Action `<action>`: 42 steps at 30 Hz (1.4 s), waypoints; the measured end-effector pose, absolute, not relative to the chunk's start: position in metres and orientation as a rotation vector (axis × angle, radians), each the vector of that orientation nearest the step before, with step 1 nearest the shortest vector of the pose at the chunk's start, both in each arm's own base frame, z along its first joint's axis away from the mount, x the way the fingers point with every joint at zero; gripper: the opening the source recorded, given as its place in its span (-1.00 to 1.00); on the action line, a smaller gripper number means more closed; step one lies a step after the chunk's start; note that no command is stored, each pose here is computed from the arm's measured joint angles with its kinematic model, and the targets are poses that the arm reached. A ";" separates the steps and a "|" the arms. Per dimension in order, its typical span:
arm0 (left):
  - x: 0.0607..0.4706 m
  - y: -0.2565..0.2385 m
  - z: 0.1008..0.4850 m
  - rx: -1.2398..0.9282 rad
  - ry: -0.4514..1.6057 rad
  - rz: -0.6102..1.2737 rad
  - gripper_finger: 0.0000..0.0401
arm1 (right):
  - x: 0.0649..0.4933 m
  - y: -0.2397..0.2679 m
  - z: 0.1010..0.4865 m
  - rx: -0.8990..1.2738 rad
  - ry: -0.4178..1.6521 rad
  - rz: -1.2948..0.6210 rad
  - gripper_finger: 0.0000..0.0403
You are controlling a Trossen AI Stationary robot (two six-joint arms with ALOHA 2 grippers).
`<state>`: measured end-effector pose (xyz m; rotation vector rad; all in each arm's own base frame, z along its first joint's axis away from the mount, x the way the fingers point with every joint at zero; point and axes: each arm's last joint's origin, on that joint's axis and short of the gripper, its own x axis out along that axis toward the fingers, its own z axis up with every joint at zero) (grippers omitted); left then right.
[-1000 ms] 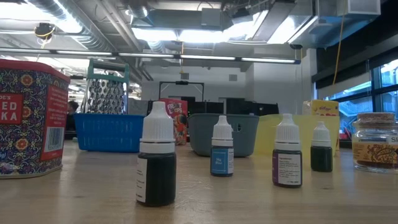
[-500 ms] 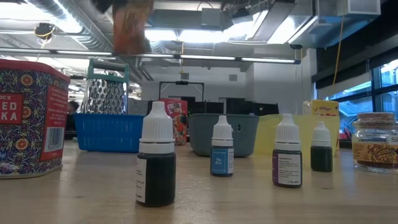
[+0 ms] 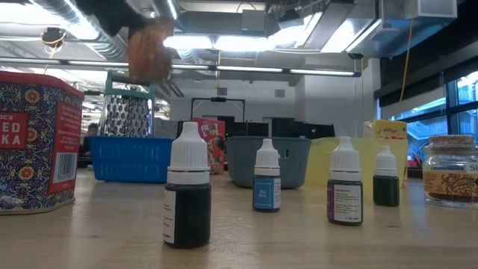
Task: Pick & Place Kitchen Items
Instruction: Put the orange seasoning pack into the blue bin
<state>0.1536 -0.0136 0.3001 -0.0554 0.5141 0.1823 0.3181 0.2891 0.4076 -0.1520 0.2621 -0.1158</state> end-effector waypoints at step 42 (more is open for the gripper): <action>0.145 0.003 0.192 -0.163 0.487 0.442 -0.99 | 0.324 0.290 0.401 -0.144 0.311 0.004 -0.36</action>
